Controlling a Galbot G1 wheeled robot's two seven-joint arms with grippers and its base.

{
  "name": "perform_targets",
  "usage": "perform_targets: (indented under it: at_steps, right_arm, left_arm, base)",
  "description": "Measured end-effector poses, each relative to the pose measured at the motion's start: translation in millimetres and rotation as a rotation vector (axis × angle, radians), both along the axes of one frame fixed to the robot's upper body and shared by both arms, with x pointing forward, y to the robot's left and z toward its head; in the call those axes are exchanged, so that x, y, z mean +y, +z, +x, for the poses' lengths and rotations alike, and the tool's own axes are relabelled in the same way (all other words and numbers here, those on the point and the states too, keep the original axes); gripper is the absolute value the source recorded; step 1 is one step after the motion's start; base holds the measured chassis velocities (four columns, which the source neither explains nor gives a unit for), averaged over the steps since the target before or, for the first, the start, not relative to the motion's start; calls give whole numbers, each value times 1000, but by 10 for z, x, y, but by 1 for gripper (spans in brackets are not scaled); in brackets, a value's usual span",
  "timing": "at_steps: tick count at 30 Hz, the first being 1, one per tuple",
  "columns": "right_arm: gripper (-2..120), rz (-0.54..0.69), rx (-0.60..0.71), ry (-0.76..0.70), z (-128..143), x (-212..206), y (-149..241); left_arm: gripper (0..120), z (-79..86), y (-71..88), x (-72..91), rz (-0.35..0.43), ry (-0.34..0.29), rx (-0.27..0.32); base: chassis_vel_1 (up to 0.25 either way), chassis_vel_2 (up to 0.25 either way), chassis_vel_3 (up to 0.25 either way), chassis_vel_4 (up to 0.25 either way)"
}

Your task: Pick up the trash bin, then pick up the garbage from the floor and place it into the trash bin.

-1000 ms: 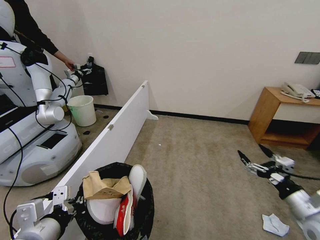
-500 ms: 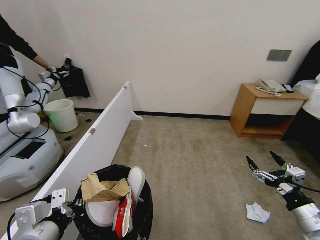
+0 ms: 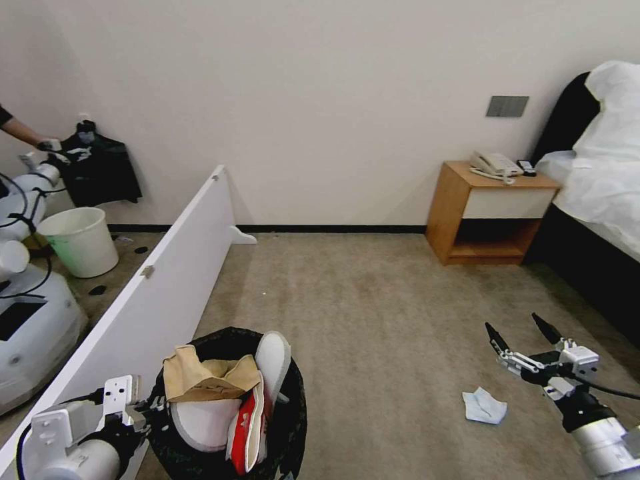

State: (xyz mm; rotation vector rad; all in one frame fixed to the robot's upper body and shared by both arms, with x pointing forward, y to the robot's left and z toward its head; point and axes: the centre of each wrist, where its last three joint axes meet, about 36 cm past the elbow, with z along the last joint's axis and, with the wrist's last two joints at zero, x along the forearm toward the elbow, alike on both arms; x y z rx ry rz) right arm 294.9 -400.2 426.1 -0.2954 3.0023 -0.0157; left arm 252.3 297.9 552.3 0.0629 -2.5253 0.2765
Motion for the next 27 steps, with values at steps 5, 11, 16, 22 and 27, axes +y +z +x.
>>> perform_targets:
  at_steps: [5,11,16,22,27]
  right_arm:
    - [100,0,3,-10,-19,37,-53]
    - [100,-5,22,-25,-70,59,-113]
    - [100,6,45,-43,-126,47,-209]
    - [100,21,51,-51,-142,31,-258]
    - [100,48,64,-58,-194,36,-321]
  left_arm:
    - [1,-1,-2,-2,-2,3,0]
    - [1,-1,-5,-6,-3,4,0]
    - [1,-3,-8,-8,-3,5,0]
    - [1,-4,-9,-9,-2,7,1]
    - [1,-4,-10,-9,-1,10,0]
  base:
    - [-37,-32,-43,-32]
    - [-6,-7,-6,-10]
    - [0,0,0,0]
    - [0,0,0,0]
    - [0,0,0,0]
